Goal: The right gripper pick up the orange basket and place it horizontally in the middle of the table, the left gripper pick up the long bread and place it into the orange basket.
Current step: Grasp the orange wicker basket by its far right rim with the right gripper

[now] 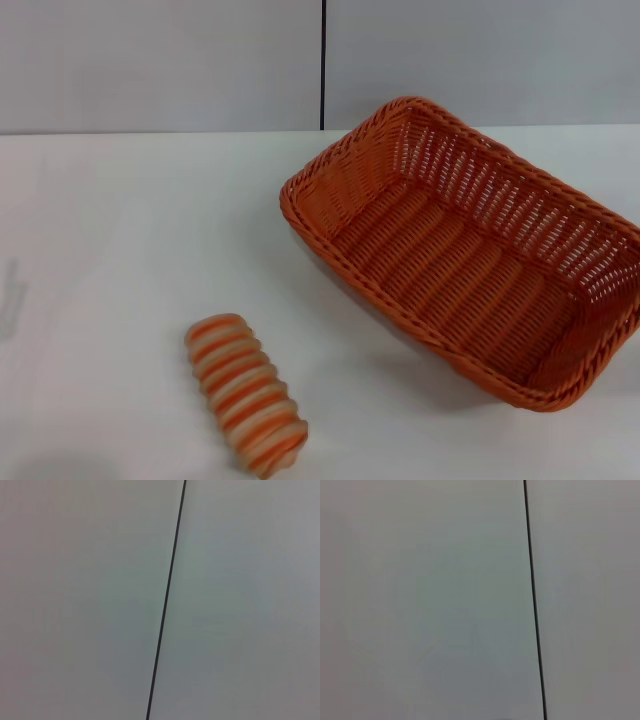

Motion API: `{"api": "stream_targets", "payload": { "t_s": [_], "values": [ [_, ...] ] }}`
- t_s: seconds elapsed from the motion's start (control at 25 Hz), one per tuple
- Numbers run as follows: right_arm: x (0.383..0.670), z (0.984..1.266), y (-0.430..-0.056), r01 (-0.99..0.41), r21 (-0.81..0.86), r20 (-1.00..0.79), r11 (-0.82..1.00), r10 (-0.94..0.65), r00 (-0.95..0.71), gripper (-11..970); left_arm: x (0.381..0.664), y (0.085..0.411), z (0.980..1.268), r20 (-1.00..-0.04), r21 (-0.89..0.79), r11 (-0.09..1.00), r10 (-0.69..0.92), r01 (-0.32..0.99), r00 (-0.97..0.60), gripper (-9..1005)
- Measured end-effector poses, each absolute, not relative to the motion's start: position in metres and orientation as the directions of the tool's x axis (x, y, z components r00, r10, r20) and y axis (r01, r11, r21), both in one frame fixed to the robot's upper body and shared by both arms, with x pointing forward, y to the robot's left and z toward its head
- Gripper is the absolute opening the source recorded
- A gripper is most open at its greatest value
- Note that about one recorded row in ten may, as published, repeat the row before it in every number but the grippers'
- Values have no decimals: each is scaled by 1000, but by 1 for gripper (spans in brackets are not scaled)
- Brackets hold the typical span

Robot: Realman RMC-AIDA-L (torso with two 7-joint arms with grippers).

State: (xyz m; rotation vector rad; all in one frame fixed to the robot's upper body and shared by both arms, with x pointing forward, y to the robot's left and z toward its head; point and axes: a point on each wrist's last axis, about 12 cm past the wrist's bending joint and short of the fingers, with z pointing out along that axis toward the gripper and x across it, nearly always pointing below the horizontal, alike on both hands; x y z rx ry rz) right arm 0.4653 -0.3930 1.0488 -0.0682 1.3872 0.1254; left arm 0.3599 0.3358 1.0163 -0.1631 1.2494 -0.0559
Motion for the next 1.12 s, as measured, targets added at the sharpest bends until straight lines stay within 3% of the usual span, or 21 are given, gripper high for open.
{"api": "stream_targets", "payload": {
  "t_s": [0.04, 0.28, 0.6, 0.88, 1.12],
  "values": [
    [465, 1049, -393, -129, 26, -983, 991, 49, 178, 781, 359, 336, 1016, -940, -154, 987, -131, -48, 316, 813],
    [467, 1051, -390, -151, 23, -980, 988, 51, 190, 833, 357, 336, 1016, -941, -154, 987, -133, -45, 310, 813],
    [463, 1061, -398, -173, 14, -973, 985, 53, 224, 829, 356, 336, 1015, -942, -159, 986, -138, -45, 305, 813],
    [471, 1103, -433, -242, 92, -975, 966, 137, 176, 830, 364, 335, 1014, -946, -161, 986, -144, -36, 292, 813],
    [494, 1145, -442, -332, 160, -987, 930, 157, -35, 830, 370, 334, 1014, -946, -163, 986, -149, -27, 288, 813]
  ]
}}
